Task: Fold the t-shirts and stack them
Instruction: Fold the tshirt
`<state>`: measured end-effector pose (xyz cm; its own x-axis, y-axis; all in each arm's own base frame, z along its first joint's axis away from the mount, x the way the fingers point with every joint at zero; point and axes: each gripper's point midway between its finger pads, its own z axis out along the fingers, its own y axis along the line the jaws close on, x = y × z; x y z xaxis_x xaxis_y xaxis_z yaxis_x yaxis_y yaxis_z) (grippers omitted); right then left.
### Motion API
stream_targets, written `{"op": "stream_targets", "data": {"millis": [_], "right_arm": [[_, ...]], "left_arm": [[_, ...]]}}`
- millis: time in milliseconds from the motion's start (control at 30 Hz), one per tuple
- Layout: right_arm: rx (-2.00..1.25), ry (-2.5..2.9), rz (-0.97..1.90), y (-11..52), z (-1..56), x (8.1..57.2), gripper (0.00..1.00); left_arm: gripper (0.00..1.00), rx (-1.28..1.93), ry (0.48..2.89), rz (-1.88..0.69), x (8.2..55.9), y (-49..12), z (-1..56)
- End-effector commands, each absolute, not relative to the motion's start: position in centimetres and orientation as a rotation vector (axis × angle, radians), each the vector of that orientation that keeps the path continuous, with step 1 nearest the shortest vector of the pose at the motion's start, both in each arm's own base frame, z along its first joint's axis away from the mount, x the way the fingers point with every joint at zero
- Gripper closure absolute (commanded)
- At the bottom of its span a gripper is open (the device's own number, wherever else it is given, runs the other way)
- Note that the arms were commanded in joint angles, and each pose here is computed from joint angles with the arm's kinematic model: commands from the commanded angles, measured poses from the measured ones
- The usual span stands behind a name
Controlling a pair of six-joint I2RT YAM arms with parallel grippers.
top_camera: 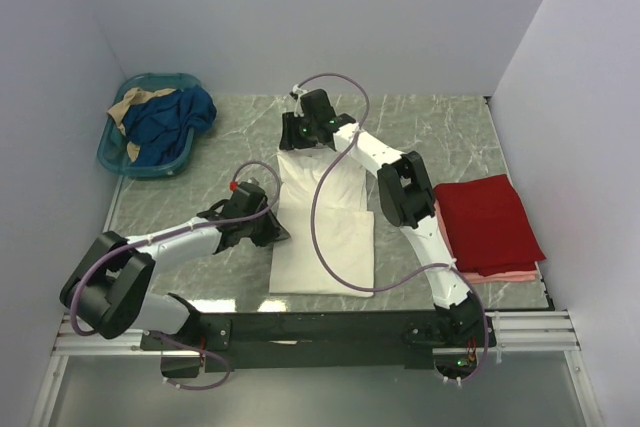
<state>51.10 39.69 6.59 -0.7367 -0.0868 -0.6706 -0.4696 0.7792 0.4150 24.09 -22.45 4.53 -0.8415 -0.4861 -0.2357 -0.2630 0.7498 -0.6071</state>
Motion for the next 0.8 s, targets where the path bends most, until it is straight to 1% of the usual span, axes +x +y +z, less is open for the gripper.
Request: {"op": "stream_targets", "data": {"millis": [0,167,267,300,367,400,433,467,567,667,767], "right_arm": [[-0.429,2.3,0.785,40.7,7.4,51.0,0.47],[-0.427,2.306,0.784,40.8,7.4,50.9,0.49],[-0.429,2.32,0.789,40.8,7.0,50.7,0.54],[-0.43,2.321,0.791,40.8,6.9,50.6,0.61],[-0.43,2.327,0.796,40.7,6.8,50.5,0.68],[-0.43,2.325,0.797,40.7,6.9,50.5,0.75],[-0.431,2.327,0.795,40.7,6.9,50.4,0.79],[-0.428,2.322,0.79,40.7,7.2,50.5,0.86],[-0.399,2.308,0.776,40.2,8.2,50.9,0.92],[-0.343,2.274,0.778,39.6,9.9,51.6,0.97],[-0.284,2.243,0.786,38.8,11.8,52.3,1.0]], "left_arm": [[0.84,-0.542,2.557,-0.833,24.3,-22.7,4.3],[0.84,-0.545,2.562,-0.829,24.2,-22.7,4.0],[0.85,-0.545,2.566,-0.823,24.2,-22.6,3.9],[0.85,-0.548,2.566,-0.821,24.2,-22.6,3.8],[0.85,-0.548,2.567,-0.822,24.1,-22.6,3.8],[0.85,-0.552,2.572,-0.818,24.1,-22.5,3.6],[0.85,-0.552,2.574,-0.817,24.1,-22.5,3.5],[0.85,-0.555,2.576,-0.815,24.0,-22.5,3.4],[0.9,-0.56,2.588,-0.815,23.7,-22.4,2.9],[0.91,-0.572,2.604,-0.807,23.4,-22.3,2.3],[0.92,-0.584,2.616,-0.798,23.2,-22.2,1.7]]}}
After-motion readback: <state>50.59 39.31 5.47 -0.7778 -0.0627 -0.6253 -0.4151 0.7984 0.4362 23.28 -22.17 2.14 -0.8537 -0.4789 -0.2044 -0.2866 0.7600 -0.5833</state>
